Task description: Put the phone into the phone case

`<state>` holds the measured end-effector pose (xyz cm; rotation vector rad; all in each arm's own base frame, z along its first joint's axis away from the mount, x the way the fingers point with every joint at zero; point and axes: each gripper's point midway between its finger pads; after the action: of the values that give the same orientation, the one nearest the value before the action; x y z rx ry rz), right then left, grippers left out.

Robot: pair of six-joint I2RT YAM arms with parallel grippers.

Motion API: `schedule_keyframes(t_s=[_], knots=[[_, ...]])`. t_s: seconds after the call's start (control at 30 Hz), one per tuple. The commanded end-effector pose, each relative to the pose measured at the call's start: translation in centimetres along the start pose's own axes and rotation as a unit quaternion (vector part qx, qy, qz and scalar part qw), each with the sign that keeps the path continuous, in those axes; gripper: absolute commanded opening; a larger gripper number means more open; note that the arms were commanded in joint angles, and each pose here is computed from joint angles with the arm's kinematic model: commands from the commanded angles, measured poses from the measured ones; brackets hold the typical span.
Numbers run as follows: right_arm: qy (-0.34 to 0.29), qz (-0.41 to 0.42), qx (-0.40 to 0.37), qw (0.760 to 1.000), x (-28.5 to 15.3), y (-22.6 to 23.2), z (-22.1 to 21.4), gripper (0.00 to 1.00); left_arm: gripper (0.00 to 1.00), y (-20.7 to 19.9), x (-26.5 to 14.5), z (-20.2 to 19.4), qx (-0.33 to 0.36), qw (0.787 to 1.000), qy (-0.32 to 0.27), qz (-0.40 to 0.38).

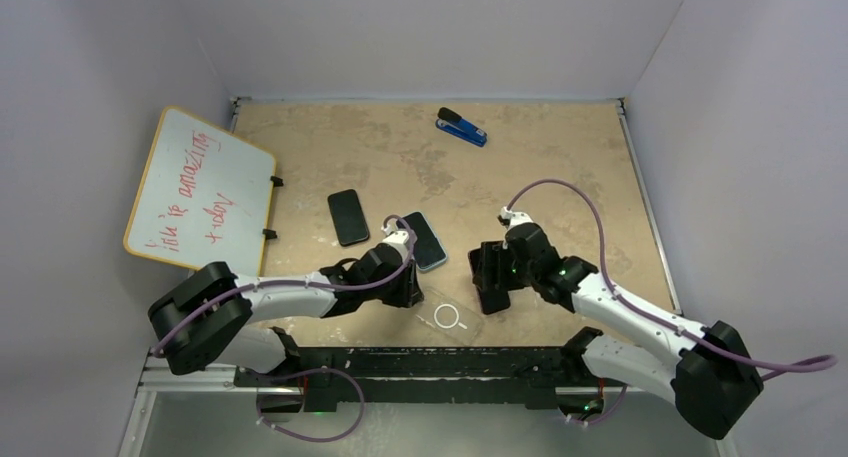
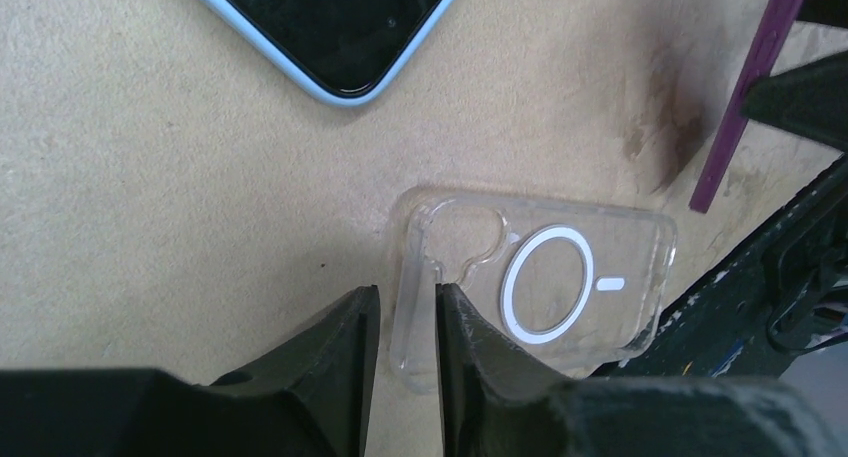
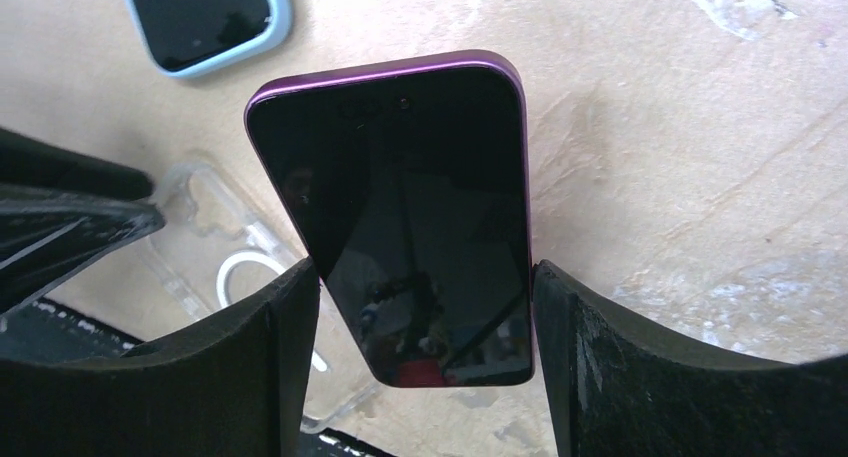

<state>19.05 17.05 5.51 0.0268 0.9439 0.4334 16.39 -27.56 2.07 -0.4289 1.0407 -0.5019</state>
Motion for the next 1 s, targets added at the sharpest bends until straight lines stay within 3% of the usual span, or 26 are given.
schedule_keyframes(t_s=[0.0,0.2,0.77,0.97], knots=[[-0.043,0.04,-0.005,0.998,-0.8,1.9,1.6,0.34,0.25,-0.6,0.5,0.0,0.017,1.0,0.007,-0.009],[-0.049,0.075,-0.026,0.996,-0.9,4.1,1.6,0.33,0.0,-0.3,-0.2,0.2,0.021,1.0,0.005,0.004],[-0.103,0.222,-0.093,0.965,-0.6,12.6,1.2,0.31,0.0,0.8,-2.3,1.9,0.061,0.997,-0.027,0.041],[-0.137,0.224,-0.141,0.955,0.6,13.5,1.1,0.31,0.0,-0.1,-2.6,2.1,0.075,0.996,-0.034,0.014]])
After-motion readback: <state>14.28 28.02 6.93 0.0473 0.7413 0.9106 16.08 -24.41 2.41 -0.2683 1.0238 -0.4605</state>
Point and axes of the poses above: each gripper's point midway between its finger pads, its own x axis out along the fingers, its own y axis along the line the jaws close on, z = x × y, and after that the axes turned 10 degrees about -x, right-handed
